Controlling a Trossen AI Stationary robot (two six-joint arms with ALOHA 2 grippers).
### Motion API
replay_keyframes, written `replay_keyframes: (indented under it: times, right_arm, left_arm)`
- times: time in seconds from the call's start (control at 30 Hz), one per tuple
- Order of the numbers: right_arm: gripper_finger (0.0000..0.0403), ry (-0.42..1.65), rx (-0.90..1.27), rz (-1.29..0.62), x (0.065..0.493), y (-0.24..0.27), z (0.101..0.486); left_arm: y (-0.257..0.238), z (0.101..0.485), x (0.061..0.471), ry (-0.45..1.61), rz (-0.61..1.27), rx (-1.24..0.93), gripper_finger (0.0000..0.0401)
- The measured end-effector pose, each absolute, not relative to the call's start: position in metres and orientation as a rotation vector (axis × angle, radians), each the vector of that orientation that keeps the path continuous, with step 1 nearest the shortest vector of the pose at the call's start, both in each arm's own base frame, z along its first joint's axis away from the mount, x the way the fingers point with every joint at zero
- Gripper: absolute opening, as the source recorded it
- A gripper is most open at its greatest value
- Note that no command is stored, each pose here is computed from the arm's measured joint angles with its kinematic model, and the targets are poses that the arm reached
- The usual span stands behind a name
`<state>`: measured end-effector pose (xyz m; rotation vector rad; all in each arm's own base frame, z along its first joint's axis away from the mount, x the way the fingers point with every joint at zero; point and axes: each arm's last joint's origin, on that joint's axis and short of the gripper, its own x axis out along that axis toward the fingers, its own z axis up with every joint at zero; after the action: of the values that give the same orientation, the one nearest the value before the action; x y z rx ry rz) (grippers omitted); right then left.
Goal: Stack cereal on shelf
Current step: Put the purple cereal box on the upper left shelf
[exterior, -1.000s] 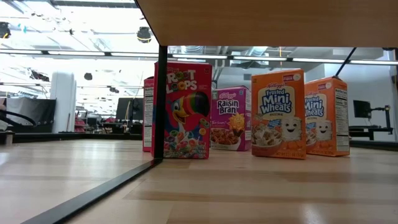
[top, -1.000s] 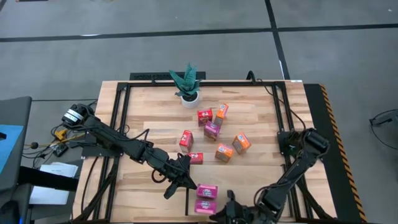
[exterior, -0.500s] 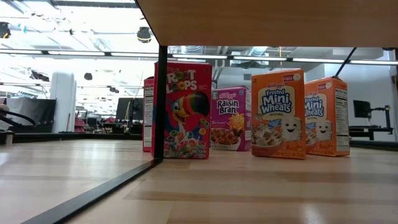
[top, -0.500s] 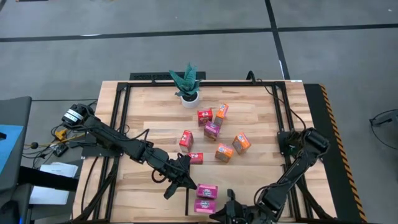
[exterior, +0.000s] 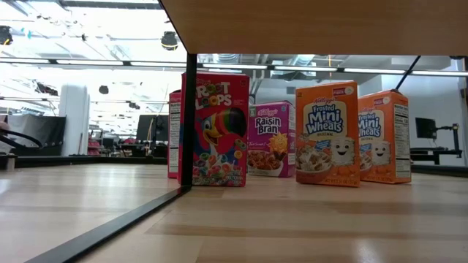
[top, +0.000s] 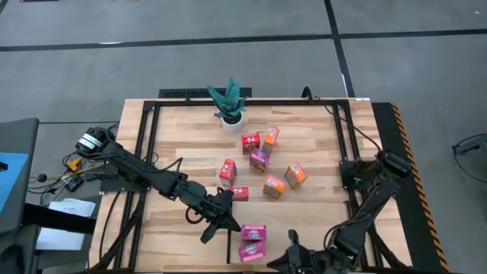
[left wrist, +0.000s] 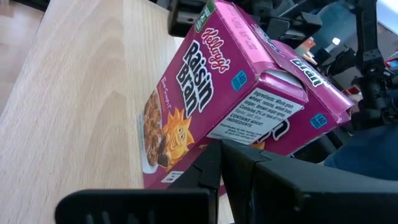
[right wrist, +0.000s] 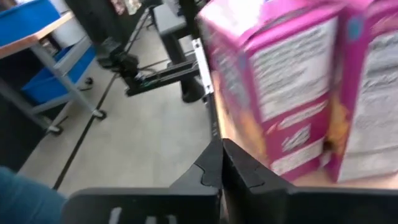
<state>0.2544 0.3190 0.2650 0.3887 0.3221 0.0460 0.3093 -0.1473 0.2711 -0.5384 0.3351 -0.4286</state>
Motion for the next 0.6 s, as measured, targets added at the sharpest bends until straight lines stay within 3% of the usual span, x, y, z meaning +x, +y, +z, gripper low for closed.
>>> replay_keyframes:
  times: [0.27,0.4,0.6]
  right_arm:
    - [0.0017,0.362,0.394,0.079,0.253,0.323,0.259]
    - [0.0013,0.368,0.382,0.078,0.250,0.324,0.259]
    - [0.0031,0.367,0.378,0.069,0.251,0.323,0.258]
  left_arm:
    - [-0.150,0.273,0.300,0.434,-0.440,-0.629,0.0000]
    - [-0.148,0.281,0.273,0.535,-0.307,-0.605,0.0000]
    - [-0.173,0.305,0.236,0.375,-0.181,-0.615,0.0000]
